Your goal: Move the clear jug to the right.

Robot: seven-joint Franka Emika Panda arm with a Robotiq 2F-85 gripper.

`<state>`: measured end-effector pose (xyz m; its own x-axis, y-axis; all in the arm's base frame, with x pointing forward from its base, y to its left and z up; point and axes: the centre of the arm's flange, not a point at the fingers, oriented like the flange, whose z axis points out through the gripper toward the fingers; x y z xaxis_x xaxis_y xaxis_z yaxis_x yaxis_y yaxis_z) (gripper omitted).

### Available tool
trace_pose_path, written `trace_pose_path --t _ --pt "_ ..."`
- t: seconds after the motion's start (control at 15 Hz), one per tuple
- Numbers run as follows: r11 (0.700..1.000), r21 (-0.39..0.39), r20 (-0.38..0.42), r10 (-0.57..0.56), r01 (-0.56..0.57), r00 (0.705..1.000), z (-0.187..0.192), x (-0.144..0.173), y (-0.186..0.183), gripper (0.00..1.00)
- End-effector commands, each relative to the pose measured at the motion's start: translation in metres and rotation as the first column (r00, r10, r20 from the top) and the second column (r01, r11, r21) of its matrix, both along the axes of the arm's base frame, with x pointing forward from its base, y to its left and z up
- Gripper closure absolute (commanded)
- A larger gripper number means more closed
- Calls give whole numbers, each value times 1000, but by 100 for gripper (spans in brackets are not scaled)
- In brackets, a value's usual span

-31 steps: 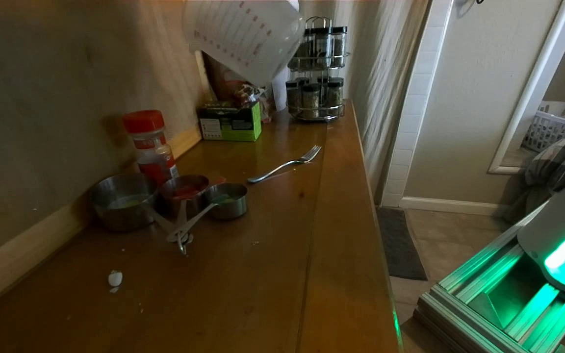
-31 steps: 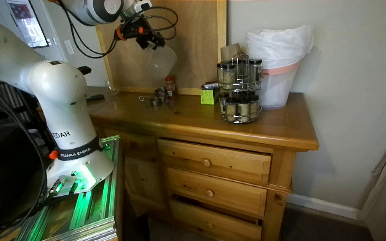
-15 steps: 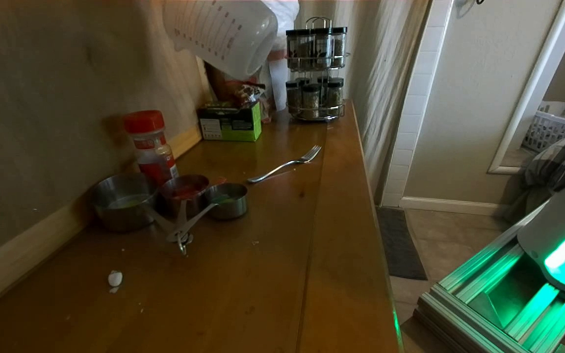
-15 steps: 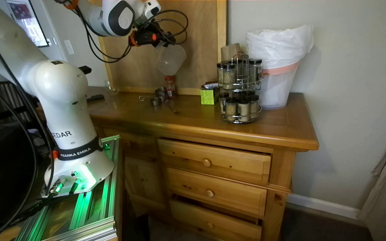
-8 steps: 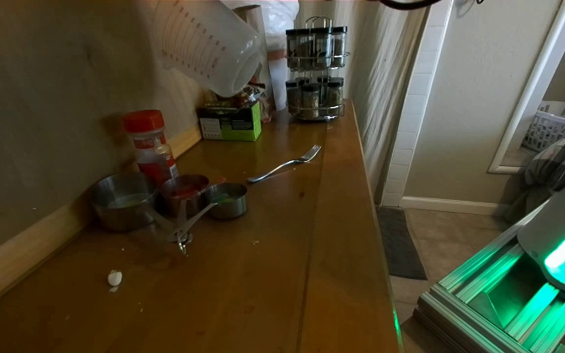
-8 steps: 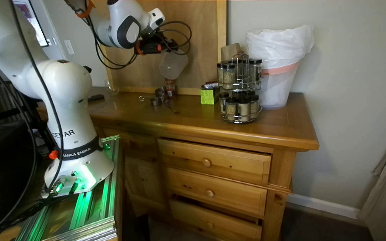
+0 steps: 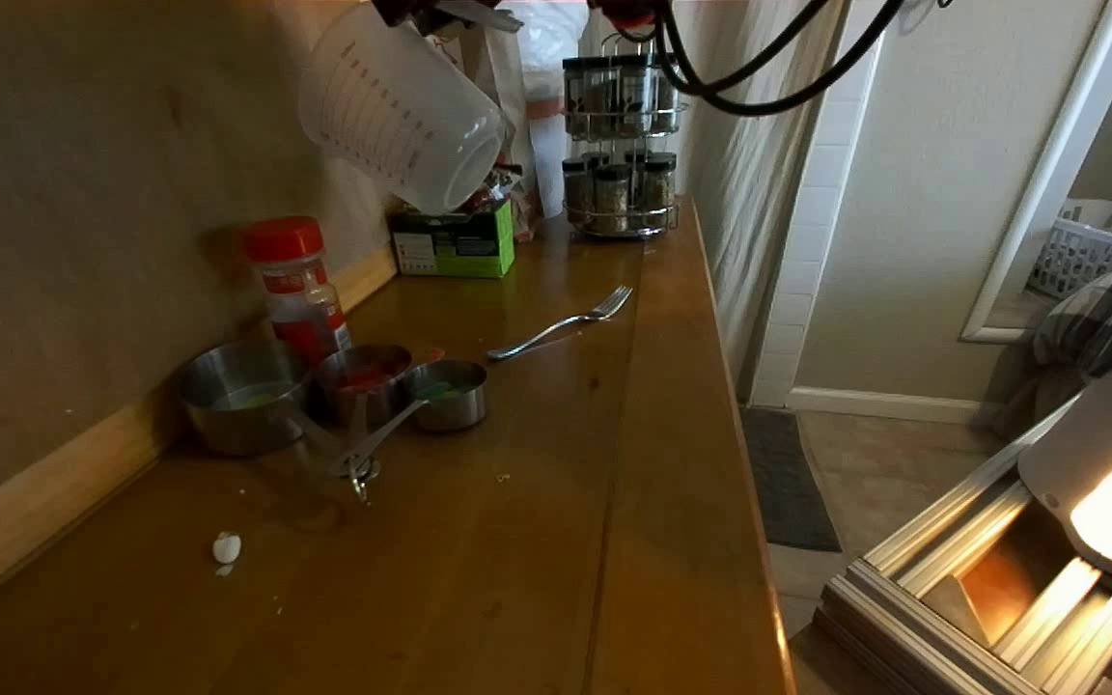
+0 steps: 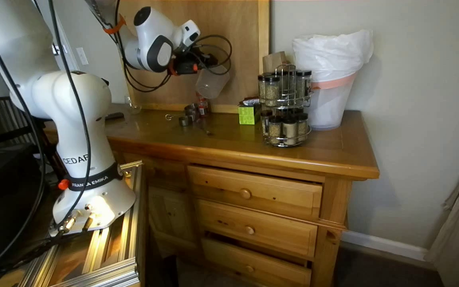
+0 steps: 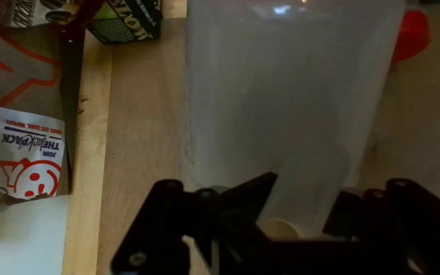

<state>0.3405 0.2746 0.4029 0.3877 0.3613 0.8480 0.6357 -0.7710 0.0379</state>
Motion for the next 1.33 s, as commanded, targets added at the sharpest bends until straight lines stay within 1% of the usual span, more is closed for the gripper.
trace_pose_path --t 0.0,0.2,0.27,0.33,0.6,0.73,0.87,1.0,1.07,1.27 --pt "1000 21 46 -24 23 999 -18 18 3 100" --pt "998 62 74 -35 31 997 -27 26 10 100" --pt "997 65 64 -39 35 997 -29 27 13 100" --pt "999 34 48 -34 33 998 -19 11 4 100" --pt "998 41 38 -40 38 998 -27 17 11 100" --pt "994 107 72 -16 8 997 -26 17 12 100" --pt "989 148 100 -19 4 995 -27 15 15 100" --pt "991 131 76 -19 9 997 -36 15 14 100" --pt "995 94 59 -21 16 998 -42 15 13 100" --pt "999 19 16 -29 28 999 -63 18 4 100"
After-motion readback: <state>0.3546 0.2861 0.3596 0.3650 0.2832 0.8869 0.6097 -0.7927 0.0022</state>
